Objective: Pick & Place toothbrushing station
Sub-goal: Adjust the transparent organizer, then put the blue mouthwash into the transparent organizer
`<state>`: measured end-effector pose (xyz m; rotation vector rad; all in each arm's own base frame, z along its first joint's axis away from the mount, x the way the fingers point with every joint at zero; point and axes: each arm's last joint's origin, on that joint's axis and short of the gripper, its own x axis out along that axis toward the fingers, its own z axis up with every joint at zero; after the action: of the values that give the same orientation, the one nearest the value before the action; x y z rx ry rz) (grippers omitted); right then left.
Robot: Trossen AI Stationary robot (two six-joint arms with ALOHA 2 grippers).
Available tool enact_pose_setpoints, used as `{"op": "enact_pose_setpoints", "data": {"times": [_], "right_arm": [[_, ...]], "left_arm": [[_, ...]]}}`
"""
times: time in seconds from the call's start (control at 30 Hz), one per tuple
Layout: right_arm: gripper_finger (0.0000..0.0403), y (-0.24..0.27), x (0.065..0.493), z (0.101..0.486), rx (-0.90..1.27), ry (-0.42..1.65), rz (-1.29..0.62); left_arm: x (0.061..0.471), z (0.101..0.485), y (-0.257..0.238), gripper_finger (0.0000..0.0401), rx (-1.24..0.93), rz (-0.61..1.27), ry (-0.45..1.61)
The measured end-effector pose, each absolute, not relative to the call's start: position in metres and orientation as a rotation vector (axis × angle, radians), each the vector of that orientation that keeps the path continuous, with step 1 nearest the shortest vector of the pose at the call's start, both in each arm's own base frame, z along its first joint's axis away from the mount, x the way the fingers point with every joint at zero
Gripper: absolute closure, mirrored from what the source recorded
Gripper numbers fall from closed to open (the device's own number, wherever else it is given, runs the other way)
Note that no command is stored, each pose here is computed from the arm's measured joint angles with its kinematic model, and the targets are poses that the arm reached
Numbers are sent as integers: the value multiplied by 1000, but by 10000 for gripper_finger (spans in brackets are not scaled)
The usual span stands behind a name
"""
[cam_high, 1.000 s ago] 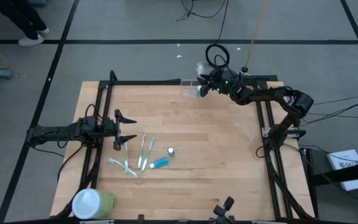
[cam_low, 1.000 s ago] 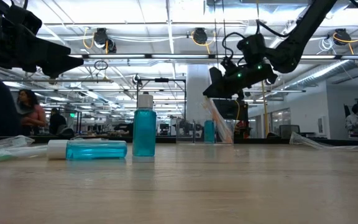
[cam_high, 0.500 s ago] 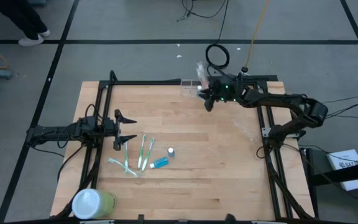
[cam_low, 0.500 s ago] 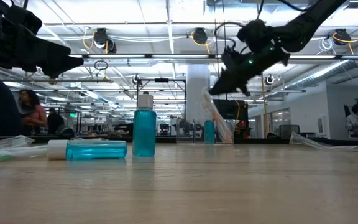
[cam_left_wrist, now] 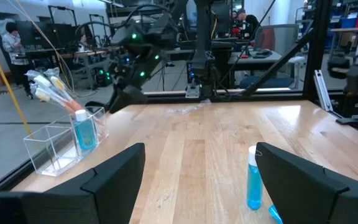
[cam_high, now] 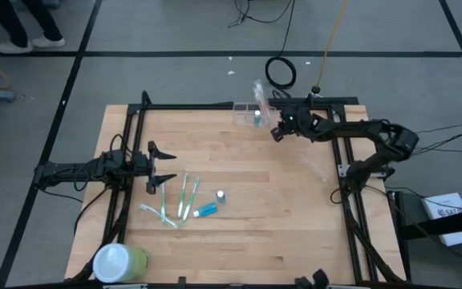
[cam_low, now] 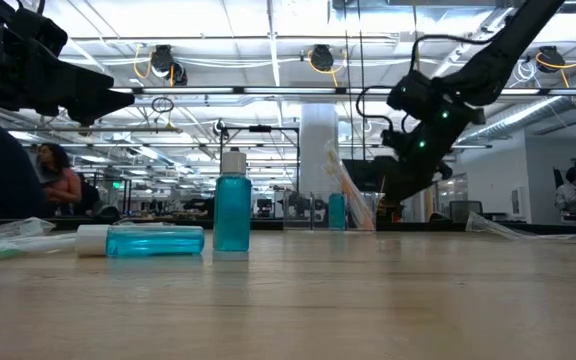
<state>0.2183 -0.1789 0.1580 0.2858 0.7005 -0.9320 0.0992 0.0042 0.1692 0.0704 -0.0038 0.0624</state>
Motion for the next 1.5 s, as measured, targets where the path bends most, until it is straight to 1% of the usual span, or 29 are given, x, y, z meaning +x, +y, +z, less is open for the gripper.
{"op": "enact_pose_setpoints", "data": {"times": [0.1, 0.27, 0.57, 0.77, 0.87, 1.0, 1.13, 1.27, 1.37, 1.5], "right_arm": [[299, -189, 218, 151, 292, 676, -954], [299, -199, 223, 146, 320, 591, -883], [299, -207, 229, 145, 298, 496, -863], [299, -214, 230, 145, 296, 428, -795], [299, -219, 228, 145, 266, 416, -795], [299, -218, 221, 151, 241, 462, -838], [299, -208, 211, 173, 242, 499, -847], [299, -187, 200, 201, 249, 517, -813], [299, -163, 196, 213, 250, 493, -713], [299, -132, 191, 213, 271, 395, -535]], "left_arm": [[99, 169, 4, 91, 70, 62, -4], [99, 169, 4, 91, 70, 62, -4], [99, 169, 4, 91, 70, 62, -4], [99, 169, 4, 91, 70, 62, -4], [99, 169, 4, 91, 70, 62, -4], [99, 169, 4, 91, 71, 62, -4], [99, 169, 4, 91, 71, 62, -4], [99, 169, 4, 91, 70, 62, -4], [99, 169, 4, 91, 71, 62, -4], [99, 169, 4, 91, 70, 62, -4]]}}
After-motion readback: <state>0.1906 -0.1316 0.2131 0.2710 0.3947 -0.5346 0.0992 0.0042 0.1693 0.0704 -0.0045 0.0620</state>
